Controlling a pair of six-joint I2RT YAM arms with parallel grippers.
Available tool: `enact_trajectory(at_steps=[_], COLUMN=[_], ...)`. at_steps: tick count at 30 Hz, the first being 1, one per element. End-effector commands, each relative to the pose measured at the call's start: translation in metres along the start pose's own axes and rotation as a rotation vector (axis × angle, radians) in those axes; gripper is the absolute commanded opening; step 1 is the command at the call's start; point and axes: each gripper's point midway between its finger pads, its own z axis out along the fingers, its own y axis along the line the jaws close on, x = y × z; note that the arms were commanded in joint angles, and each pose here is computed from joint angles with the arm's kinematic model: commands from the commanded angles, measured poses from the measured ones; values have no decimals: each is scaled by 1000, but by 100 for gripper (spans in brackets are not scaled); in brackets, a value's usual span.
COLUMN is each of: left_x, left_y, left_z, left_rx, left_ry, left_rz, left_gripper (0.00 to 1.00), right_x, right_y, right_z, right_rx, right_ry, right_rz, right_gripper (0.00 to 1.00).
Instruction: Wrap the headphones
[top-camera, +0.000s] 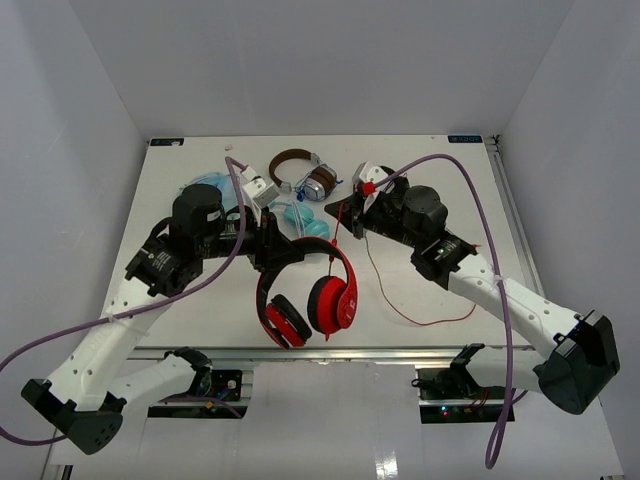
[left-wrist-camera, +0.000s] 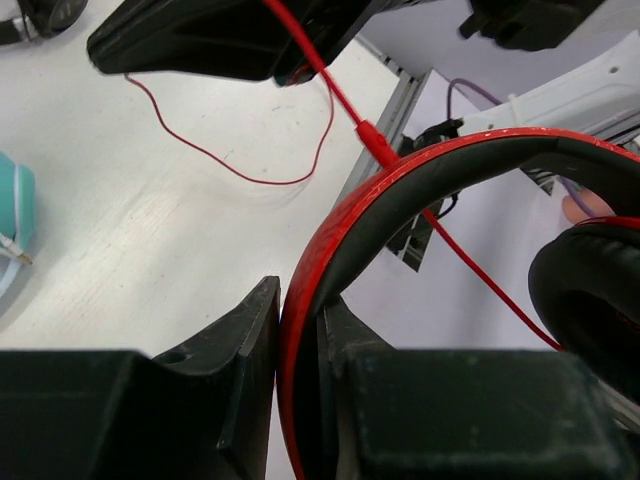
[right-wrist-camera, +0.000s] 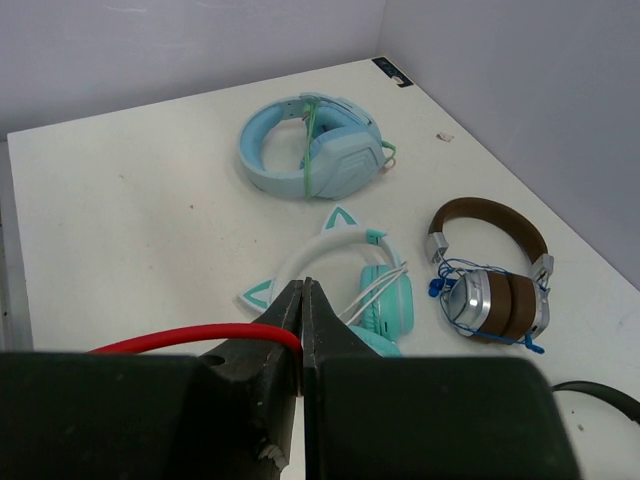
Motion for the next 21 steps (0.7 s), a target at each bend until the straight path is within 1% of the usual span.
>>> enact_trajectory(at_steps=[1, 3, 6, 8, 11, 15, 18, 21], left_x=[9, 12, 19, 29, 40, 51, 58, 58], left_y=[31, 50, 80, 106, 130, 151, 158, 165], left_z=[6, 10, 10, 9, 12, 17, 22, 18], left_rx=[-148, -230, -378, -498, -640, -805, -877, -939], left_ry=[30, 50, 76, 117, 181, 257, 295, 300], left_rz=[-10, -21, -34, -40, -19, 34, 58, 62], left_gripper=[0, 0, 0, 0, 0, 0, 0, 0], right_x=[-25, -22, -29, -24, -21, -11, -4, 4], right_y=[-22, -26, -29, -27, -23, -14, -7, -2], right_z=[-10, -13, -14, -17, -21, -23, -20, -18], right_rx=[91, 105, 110, 100, 75, 29, -14, -42], right_ry=[19, 66, 102, 143, 166, 218, 243, 270], right_rz=[-61, -63, -81, -75, -82, -64, -38, -8], right_gripper=[8, 8, 8, 8, 8, 8, 8, 8])
